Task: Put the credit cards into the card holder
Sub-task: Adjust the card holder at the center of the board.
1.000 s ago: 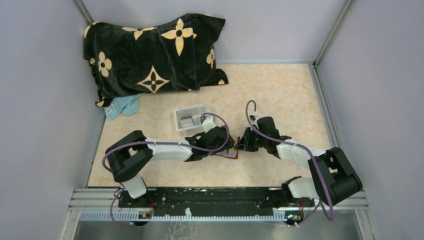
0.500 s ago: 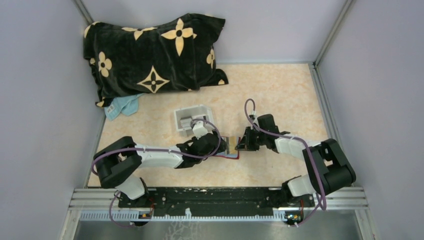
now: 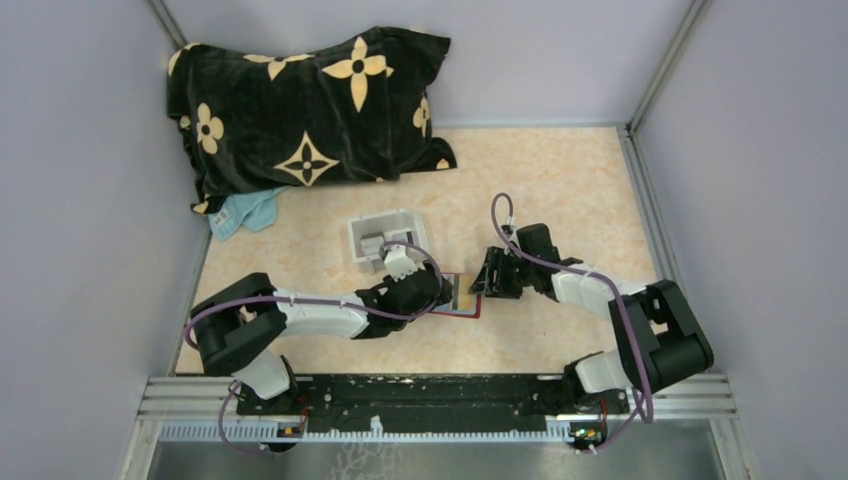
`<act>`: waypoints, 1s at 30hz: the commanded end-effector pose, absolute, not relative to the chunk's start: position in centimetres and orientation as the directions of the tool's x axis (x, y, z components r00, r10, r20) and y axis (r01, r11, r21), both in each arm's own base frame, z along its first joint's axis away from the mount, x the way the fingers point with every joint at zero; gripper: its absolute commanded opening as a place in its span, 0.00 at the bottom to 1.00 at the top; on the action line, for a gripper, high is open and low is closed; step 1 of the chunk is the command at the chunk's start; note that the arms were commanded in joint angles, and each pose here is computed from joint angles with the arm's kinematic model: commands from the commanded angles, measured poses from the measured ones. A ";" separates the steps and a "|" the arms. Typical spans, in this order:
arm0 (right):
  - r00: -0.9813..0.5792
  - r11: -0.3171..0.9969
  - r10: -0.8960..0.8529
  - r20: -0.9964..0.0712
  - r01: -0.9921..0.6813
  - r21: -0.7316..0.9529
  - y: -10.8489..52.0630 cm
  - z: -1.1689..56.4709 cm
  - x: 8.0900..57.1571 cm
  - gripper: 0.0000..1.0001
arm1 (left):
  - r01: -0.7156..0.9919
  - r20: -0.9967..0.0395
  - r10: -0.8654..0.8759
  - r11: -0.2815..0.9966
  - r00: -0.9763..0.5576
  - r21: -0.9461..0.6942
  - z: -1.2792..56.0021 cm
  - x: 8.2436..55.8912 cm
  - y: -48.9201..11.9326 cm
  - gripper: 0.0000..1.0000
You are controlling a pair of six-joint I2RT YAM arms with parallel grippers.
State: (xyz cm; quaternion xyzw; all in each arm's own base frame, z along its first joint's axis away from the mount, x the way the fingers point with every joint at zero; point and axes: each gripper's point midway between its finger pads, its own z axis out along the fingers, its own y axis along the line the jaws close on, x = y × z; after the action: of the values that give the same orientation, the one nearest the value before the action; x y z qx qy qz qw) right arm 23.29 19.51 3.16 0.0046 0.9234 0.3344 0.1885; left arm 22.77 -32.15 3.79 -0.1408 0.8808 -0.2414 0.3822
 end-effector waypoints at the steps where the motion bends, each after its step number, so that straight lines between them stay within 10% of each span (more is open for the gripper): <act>1: -0.889 0.801 0.155 -0.432 -0.143 0.581 18.8 5.1 25.0 0.52 | -0.160 -0.571 -0.242 0.968 -0.784 -0.190 -4.2 18.5 -24.2 0.81; 16: -0.867 0.824 0.175 -0.467 -0.131 0.552 18.3 5.0 25.2 0.25 | -0.063 -0.691 -0.264 0.951 -0.673 -0.302 3.6 22.4 -28.6 0.82; 30: -0.866 0.842 0.141 -0.480 -0.150 0.518 19.2 4.5 24.3 0.20 | -0.036 -0.718 -0.298 0.934 -0.629 -0.356 5.9 22.0 -27.1 0.81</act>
State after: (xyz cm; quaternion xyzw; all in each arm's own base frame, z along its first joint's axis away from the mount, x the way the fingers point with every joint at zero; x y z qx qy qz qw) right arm 23.89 18.43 3.75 0.0067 0.9312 0.2747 0.2396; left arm 21.94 -27.10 4.83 -0.1022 0.8962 -0.1447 0.4068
